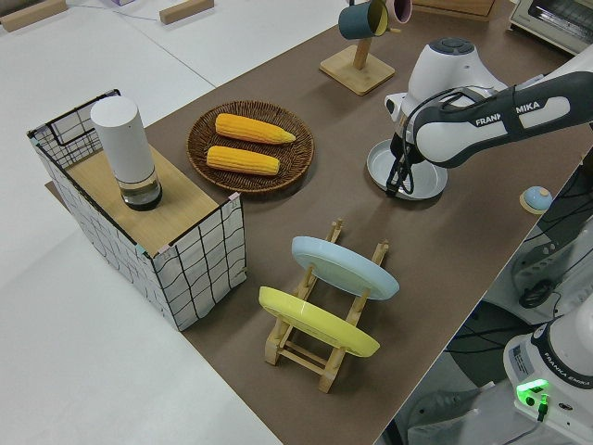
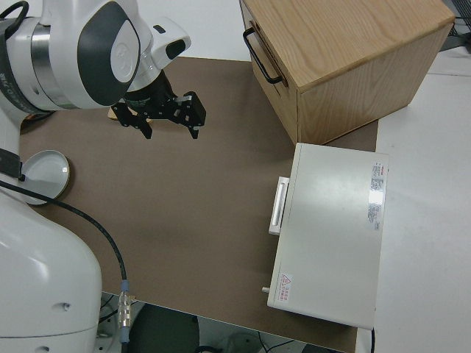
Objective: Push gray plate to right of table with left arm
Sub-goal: 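Push the gray plate with the left gripper across the table toward the toaster oven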
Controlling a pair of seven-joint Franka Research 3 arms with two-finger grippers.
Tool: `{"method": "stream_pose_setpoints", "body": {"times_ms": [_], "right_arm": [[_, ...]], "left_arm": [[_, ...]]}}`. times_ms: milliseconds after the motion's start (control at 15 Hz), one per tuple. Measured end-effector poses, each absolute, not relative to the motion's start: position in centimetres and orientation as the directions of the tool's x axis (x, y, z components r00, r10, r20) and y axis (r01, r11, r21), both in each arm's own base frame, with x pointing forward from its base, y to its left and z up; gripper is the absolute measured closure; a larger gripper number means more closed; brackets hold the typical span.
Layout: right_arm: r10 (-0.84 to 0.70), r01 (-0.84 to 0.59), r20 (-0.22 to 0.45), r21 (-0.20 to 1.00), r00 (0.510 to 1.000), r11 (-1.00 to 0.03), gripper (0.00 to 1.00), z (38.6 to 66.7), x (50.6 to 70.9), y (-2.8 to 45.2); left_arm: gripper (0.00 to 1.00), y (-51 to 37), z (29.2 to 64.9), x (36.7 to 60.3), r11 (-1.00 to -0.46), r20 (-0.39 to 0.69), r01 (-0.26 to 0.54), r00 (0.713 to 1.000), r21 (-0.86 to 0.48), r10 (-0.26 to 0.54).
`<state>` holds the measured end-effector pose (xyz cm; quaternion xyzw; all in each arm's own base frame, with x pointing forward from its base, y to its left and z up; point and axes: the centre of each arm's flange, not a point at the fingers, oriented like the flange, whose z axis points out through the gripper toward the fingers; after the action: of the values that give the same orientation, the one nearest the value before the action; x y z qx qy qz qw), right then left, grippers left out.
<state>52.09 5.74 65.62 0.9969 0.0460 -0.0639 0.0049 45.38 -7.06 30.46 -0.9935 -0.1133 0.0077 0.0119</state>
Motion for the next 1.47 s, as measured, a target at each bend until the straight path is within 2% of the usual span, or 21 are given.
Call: {"method": "stream_pose_setpoints", "body": {"times_ms": [467,733,1133,1467], "right_arm": [[0.091,0.092,-0.128,0.004,0.988,-0.996,0.01,65.6,52.1,5.7],[0.091,0.092,-0.128,0.004,0.988,-0.996,0.01,65.6,52.1,5.7],[0.091,0.092,-0.128,0.004,0.988,-0.996,0.01,65.6,52.1,5.7],[0.091,0.092,-0.128,0.004,0.988,-0.996,0.01,65.6,52.1,5.7]], "left_arm": [[0.99,-7.1,30.5,45.3,-0.973,-0.011,0.227,0.974,-0.026,0.228],[0.99,-9.1,30.7,45.3,-0.963,-0.002,0.27,0.963,-0.023,0.27],[0.99,-17.8,30.4,45.0,-0.942,0.002,0.336,0.942,-0.004,0.336],[0.99,-25.4,30.5,43.3,-0.921,0.003,0.39,0.921,0.013,0.39]]}}
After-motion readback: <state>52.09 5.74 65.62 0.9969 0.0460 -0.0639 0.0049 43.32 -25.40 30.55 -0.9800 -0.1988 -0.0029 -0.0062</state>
